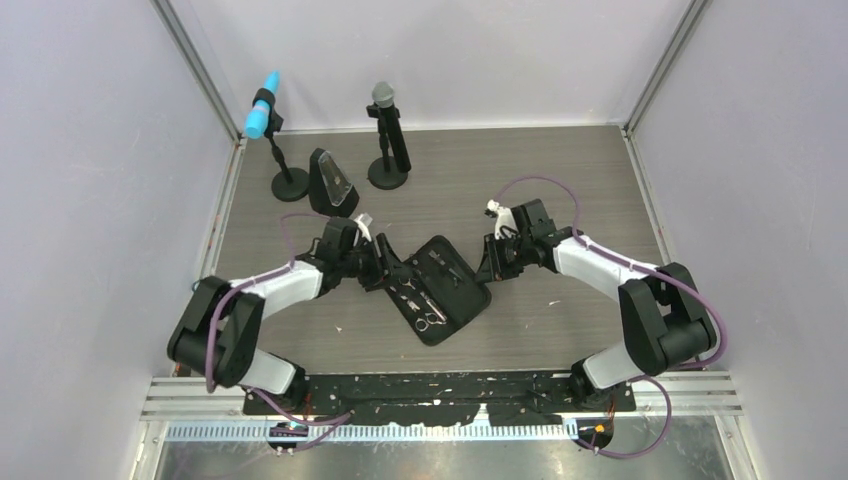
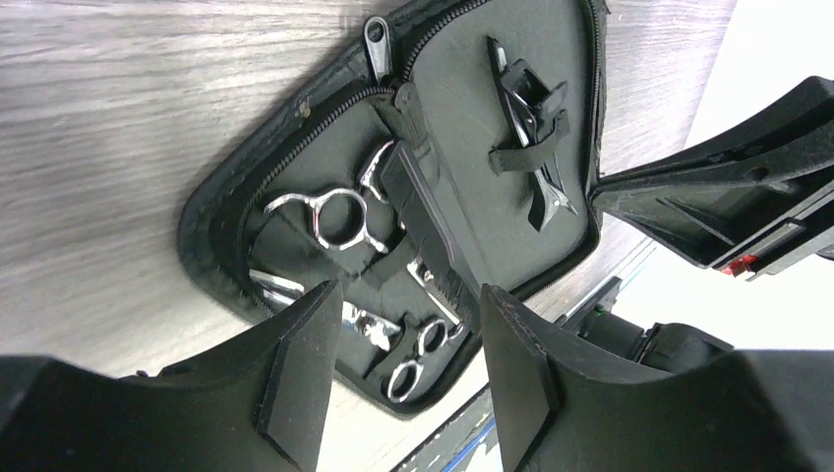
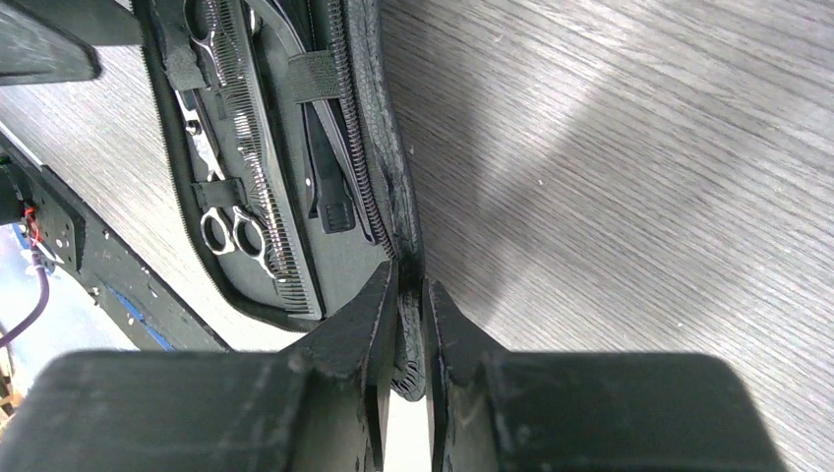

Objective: Sort the hair-cutting tools
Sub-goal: Place the comb in the hairdressing tool bag, then close the hairdressing tool bag at the center of the board.

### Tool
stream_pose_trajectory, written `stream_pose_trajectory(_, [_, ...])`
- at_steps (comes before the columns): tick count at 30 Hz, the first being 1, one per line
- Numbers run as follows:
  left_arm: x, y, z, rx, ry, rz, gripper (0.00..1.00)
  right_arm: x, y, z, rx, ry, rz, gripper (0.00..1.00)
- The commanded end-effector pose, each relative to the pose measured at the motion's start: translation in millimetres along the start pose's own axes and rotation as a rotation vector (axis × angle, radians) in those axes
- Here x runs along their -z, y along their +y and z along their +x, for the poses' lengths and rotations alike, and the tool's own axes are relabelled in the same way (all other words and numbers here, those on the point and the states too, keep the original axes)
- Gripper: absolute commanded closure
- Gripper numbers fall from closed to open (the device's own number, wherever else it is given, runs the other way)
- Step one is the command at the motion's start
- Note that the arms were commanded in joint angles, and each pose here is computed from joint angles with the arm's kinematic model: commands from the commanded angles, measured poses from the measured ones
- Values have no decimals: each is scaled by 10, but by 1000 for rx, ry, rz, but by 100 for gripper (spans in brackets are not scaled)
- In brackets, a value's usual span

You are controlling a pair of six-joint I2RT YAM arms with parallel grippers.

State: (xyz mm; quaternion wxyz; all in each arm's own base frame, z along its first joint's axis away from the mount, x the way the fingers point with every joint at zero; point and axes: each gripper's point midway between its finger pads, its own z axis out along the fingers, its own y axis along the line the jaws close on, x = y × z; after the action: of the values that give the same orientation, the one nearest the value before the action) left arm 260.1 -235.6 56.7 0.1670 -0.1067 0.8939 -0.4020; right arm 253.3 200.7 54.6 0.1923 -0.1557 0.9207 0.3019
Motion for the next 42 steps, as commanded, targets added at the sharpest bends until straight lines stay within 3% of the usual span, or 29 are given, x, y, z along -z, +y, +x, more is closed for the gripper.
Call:
stream_pose_trajectory(1, [298,109,-101,-94,-66,-147,43,147,172,-264,78,-68,-10,80])
stream_pose_trajectory(7, [396,370,-58,-77,-93,-267,50,207,315,-311,102,-81,-40,80])
stream_pose_trajectory(19, [-33,417,167,64,8,-154,77,157,705,-258,170,-49,-88,79])
stream_pose_trajectory(26, [-117,390,292,128,21,-92,86,2,1018,-104,226,8,-113,79])
stream_pose_trajectory(36, [18,343,407,128,-7,-60,84,-445,779,379,154,158,-22,78])
stream_pose_trajectory(42, [232,287,259,90,-51,-80,61,-546,642,597,130,228,24,75])
